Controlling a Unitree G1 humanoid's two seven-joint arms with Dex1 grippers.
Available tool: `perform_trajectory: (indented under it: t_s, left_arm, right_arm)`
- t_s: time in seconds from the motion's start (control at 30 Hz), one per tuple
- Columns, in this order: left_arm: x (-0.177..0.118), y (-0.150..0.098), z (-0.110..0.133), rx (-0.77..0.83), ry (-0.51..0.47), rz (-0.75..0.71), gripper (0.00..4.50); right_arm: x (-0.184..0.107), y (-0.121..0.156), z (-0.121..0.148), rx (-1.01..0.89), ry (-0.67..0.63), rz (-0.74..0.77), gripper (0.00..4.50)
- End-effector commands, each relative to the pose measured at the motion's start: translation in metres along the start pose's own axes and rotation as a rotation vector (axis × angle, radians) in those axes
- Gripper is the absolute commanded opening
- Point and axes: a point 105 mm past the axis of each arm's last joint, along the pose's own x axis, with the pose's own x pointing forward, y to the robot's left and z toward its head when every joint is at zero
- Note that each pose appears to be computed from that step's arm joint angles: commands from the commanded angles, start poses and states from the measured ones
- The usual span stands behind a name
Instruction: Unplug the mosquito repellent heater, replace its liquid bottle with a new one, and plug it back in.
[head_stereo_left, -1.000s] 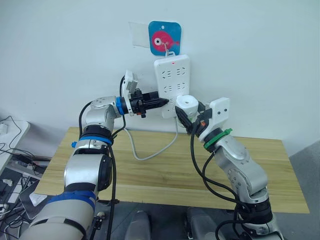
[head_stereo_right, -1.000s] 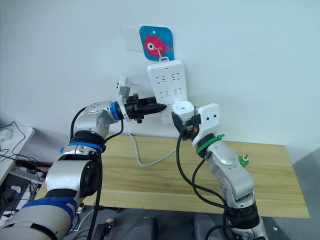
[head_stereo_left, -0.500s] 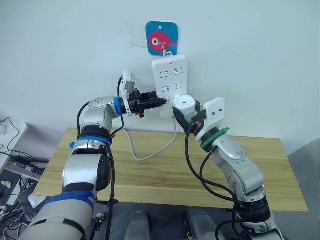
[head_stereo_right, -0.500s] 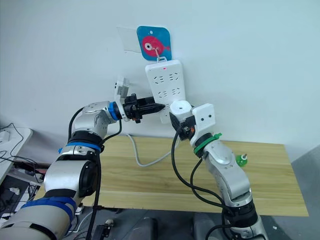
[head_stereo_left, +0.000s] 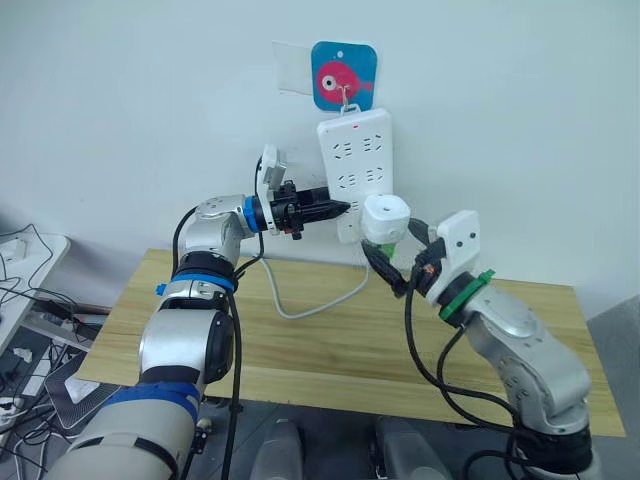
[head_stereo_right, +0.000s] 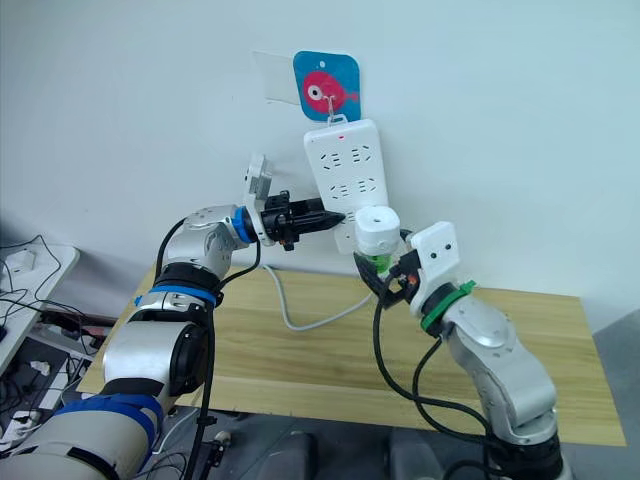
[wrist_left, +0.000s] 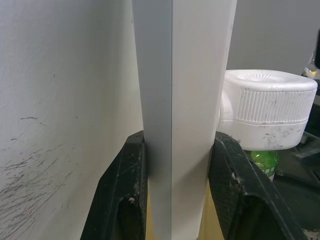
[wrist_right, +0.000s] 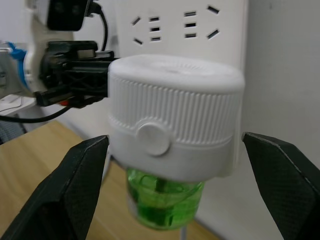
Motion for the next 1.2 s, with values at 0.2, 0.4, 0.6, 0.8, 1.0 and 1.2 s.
perform_trajectory:
  t_s: [0.2, 0.4, 0.6, 0.8, 1.0, 1.2]
  left_arm:
    - [0.001, 0.002, 0.013, 0.062, 0.019, -0.008, 1.29]
    - [-0.005, 0.008, 0.014, 0.074, 0.022, 0.032, 2.88]
    - [-0.037, 0.012, 0.007, 0.14, 0.075, 0.111, 4.49]
    - [-0.063, 0.0, 0.007, 0.211, 0.09, 0.122, 4.49]
    - [-0.073, -0.032, 0.008, 0.293, 0.104, 0.055, 4.49]
    - [-0.063, -0.062, 0.006, 0.316, 0.089, 0.006, 4.49]
  right_arm:
    - [-0.027, 0.002, 0.018, 0.0, 0.006, 0.14, 3.85]
    - [-0.022, 0.005, 0.019, 0.024, 0.001, 0.186, 1.67]
    - [-0.001, 0.018, 0.017, 0.051, -0.03, 0.246, 0.0]
    - [0.007, 0.023, 0.013, 0.051, -0.033, 0.288, 0.0]
    - [0.016, 0.026, 0.007, 0.048, -0.022, 0.306, 0.0]
    - [0.027, 0.028, 0.005, 0.027, -0.016, 0.303, 0.0]
